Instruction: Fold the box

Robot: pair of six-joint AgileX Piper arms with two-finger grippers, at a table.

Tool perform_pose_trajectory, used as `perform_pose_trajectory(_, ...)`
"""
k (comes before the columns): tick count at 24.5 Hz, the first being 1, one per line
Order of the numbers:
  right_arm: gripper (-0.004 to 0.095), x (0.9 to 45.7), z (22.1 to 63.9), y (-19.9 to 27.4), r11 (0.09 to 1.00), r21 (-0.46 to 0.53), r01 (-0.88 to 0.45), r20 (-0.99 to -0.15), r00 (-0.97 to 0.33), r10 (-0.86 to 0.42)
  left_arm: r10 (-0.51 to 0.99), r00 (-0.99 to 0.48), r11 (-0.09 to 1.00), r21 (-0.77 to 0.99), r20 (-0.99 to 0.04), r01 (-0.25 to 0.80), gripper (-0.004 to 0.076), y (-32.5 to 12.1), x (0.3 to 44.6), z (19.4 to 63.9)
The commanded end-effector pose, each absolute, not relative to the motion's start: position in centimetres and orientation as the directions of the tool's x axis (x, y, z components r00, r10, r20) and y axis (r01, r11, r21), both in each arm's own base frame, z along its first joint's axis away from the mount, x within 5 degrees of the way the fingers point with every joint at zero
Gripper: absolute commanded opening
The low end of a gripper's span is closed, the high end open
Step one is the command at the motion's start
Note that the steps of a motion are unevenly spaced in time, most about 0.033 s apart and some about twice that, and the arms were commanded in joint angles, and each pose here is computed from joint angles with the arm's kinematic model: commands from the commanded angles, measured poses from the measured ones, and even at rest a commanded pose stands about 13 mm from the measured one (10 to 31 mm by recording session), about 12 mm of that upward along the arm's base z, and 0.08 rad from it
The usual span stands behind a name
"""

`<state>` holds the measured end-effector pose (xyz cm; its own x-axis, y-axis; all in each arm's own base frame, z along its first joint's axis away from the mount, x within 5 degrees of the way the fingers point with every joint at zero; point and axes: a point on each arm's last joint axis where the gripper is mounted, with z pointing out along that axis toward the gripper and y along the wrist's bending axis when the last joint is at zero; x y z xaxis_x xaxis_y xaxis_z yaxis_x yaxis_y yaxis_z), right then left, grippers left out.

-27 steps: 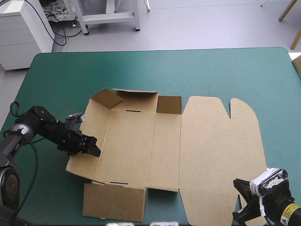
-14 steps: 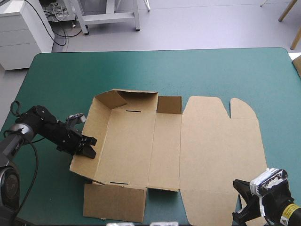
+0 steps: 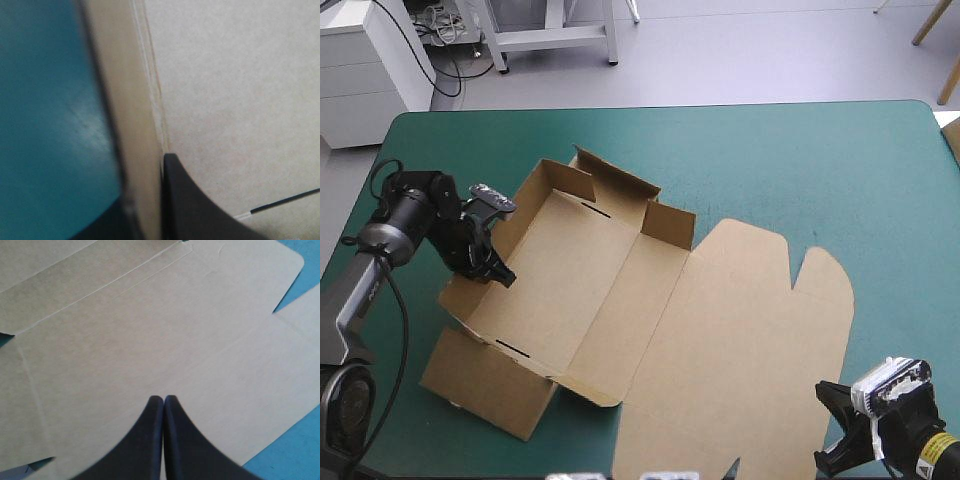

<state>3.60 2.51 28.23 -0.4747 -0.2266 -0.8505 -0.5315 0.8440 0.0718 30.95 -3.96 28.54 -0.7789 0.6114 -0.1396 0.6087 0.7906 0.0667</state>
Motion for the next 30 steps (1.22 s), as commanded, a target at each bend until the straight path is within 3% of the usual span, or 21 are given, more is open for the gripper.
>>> perform_pose_trajectory(1,-0.0021,3.8,29.5,2.6,0.844,0.076,-0.531,-0.888,-0.421,-0.185,0.713,-0.676,0.696,0.293,-0.184,0.655,-0.0008,-5.7,31.5,32.2)
perform_pose_trajectory(8,-0.0021,3.8,29.5,2.6,0.844,0.076,-0.531,-0.888,-0.421,-0.185,0.854,-0.444,0.516,0.547,-0.270,0.660,-0.0008,-10.4,32.6,35.9)
perform_pose_trajectory(18,-0.0021,3.8,29.5,2.6,0.847,0.091,-0.523,-0.886,-0.432,-0.172,0.986,-0.011,0.140,0.787,-0.167,0.601,-0.0008,-19.9,29.4,38.0)
perform_pose_trajectory(21,-0.0021,3.8,29.5,2.6,0.849,0.084,-0.522,-0.886,-0.429,-0.176,0.986,0.036,0.108,0.787,-0.162,0.607,-0.0008,-21.7,28.1,37.5)
perform_pose_trajectory(24,-0.0021,3.8,29.5,2.6,0.849,0.084,-0.522,-0.886,-0.429,-0.176,0.992,0.090,0.020,0.825,-0.086,0.565,-0.0008,-22.8,26.7,36.2)
perform_pose_trajectory(30,-0.0021,3.8,29.5,2.6,0.849,0.084,-0.522,-0.886,-0.429,-0.176,0.979,0.190,-0.026,0.891,-0.068,0.453,-0.0008,-23.6,24.1,34.5)
